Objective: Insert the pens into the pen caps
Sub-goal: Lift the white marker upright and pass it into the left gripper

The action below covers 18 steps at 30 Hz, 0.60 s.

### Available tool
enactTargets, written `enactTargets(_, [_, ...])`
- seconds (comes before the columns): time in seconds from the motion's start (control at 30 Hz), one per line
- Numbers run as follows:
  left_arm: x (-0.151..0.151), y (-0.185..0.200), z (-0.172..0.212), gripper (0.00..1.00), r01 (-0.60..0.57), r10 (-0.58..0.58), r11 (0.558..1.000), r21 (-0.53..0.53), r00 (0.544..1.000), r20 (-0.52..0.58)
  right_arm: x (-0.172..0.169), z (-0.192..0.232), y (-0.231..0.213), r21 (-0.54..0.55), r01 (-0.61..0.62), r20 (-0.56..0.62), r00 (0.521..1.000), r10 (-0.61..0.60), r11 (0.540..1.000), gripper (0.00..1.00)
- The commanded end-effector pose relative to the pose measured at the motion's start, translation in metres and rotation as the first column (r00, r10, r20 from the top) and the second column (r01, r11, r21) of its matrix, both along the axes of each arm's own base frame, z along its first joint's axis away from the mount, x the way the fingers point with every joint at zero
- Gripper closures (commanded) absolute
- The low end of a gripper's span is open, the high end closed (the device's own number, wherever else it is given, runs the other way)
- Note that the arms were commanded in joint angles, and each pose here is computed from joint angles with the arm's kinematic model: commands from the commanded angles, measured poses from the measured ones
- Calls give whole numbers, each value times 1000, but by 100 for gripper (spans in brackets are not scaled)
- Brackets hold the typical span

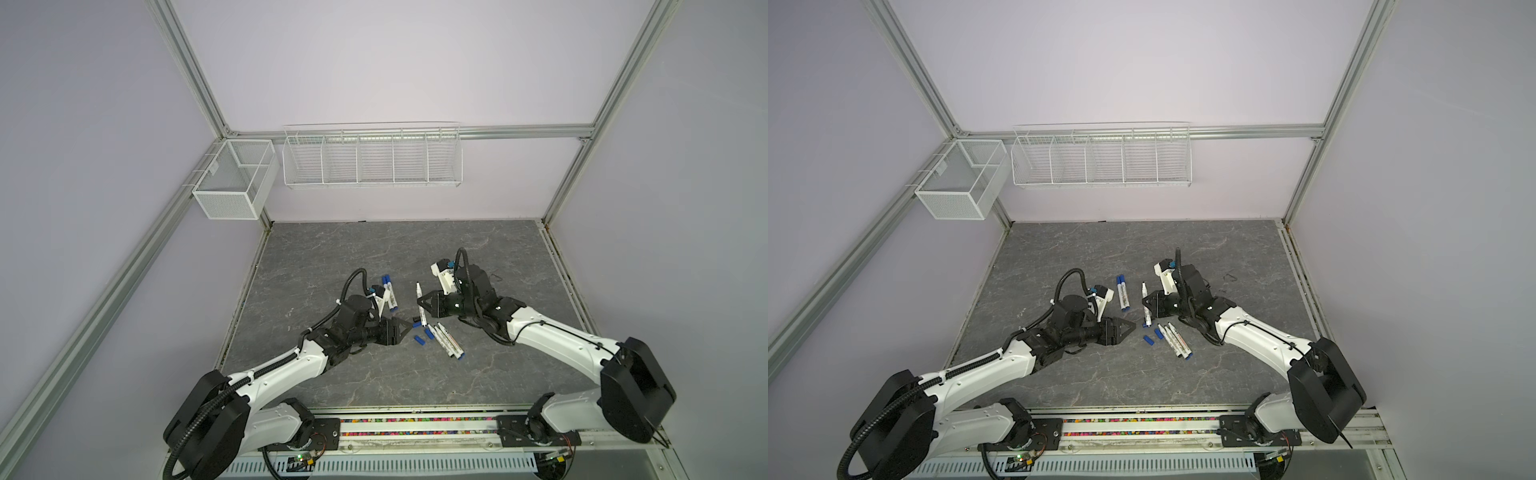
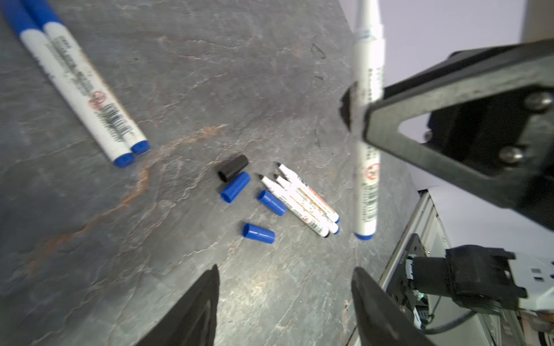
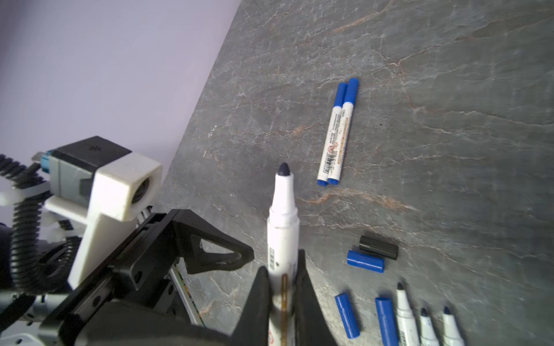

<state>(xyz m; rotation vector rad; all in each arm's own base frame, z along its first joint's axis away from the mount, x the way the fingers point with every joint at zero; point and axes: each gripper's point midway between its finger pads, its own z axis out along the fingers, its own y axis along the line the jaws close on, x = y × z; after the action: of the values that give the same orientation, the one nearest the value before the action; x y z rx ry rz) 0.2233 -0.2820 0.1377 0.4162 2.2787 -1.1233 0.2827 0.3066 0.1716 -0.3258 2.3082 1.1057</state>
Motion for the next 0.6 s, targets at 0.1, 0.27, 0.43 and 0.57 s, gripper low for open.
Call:
enactTargets(0.1, [7, -24, 40, 30, 92, -84, 992, -82, 991, 100, 1, 26, 20, 187, -29, -9, 999, 31, 982, 92])
enactTargets(0.27, [21, -35, 47, 35, 88, -76, 992, -91, 989, 128, 0, 28, 23, 235, -25, -29, 999, 33, 972, 92])
enactTargets(0.43, [31, -37, 46, 62, 67, -57, 995, -68, 989, 134, 1, 31, 20, 268, -6, -32, 999, 15, 963, 92])
enactTargets(0.57, [32, -33, 47, 80, 39, -29, 997, -65, 989, 147, 0, 32, 13, 276, 6, -35, 999, 3, 961, 92])
